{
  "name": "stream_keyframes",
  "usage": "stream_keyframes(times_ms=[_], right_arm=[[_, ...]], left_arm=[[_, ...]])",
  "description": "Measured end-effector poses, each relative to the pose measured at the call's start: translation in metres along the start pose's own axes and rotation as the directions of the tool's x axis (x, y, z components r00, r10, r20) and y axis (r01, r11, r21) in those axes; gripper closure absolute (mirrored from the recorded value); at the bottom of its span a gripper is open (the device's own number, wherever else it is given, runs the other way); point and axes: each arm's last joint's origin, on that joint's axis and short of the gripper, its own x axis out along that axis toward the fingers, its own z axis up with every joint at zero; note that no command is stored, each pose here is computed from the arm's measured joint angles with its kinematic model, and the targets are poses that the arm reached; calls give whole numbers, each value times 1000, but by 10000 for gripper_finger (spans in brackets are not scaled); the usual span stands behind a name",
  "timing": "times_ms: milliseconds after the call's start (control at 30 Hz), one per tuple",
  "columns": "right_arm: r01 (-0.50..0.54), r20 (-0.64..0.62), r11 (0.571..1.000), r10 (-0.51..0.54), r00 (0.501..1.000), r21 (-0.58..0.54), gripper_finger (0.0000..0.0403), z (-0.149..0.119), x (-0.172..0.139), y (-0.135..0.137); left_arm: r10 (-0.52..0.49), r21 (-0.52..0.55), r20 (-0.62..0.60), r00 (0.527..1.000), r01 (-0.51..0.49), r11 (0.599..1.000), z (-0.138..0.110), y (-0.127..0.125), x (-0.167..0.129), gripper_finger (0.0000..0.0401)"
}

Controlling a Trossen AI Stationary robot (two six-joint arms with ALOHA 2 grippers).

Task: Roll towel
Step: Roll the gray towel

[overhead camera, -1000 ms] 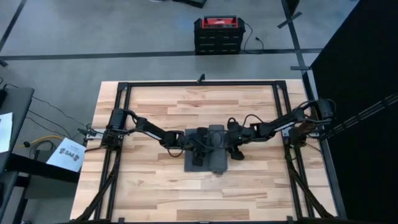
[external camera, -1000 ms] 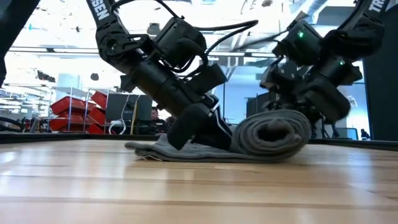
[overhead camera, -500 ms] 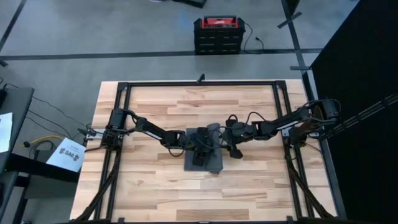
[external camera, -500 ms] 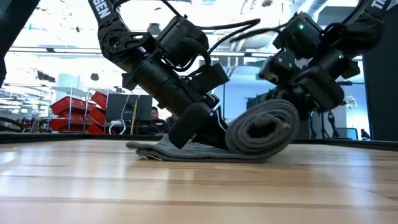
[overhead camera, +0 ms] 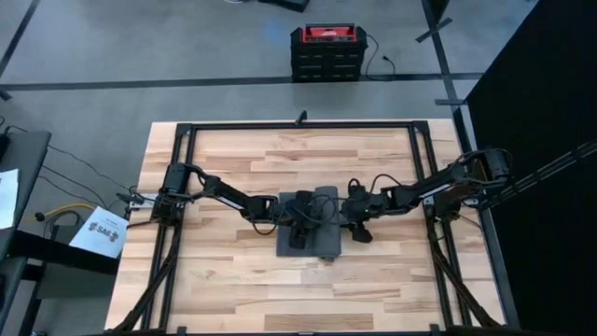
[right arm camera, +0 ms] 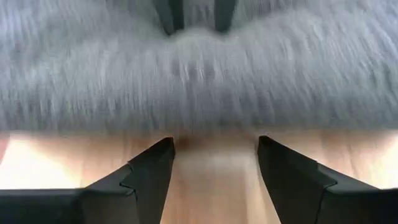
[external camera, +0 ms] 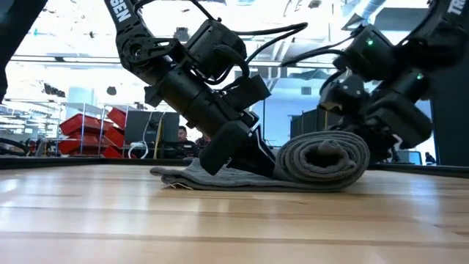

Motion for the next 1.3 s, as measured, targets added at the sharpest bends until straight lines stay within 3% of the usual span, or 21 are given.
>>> stream_keyframes(times_ms=[267,633,1300], right_arm=[[-10,166,1000,15,986,-30,182,4,24,-2],[12,308,994,21,951,-105,181,28,7,-2],[16,259,997,3,966,-73,181,26,6,-5]], left_arm=[[1,-14,-1,1000,-1,1000,0,0,0,283],[2,-26,-4,1000,-2,1000,4,2,-6,283],[10,-20,-18,1000,-10,1000,11,6,-17,283]])
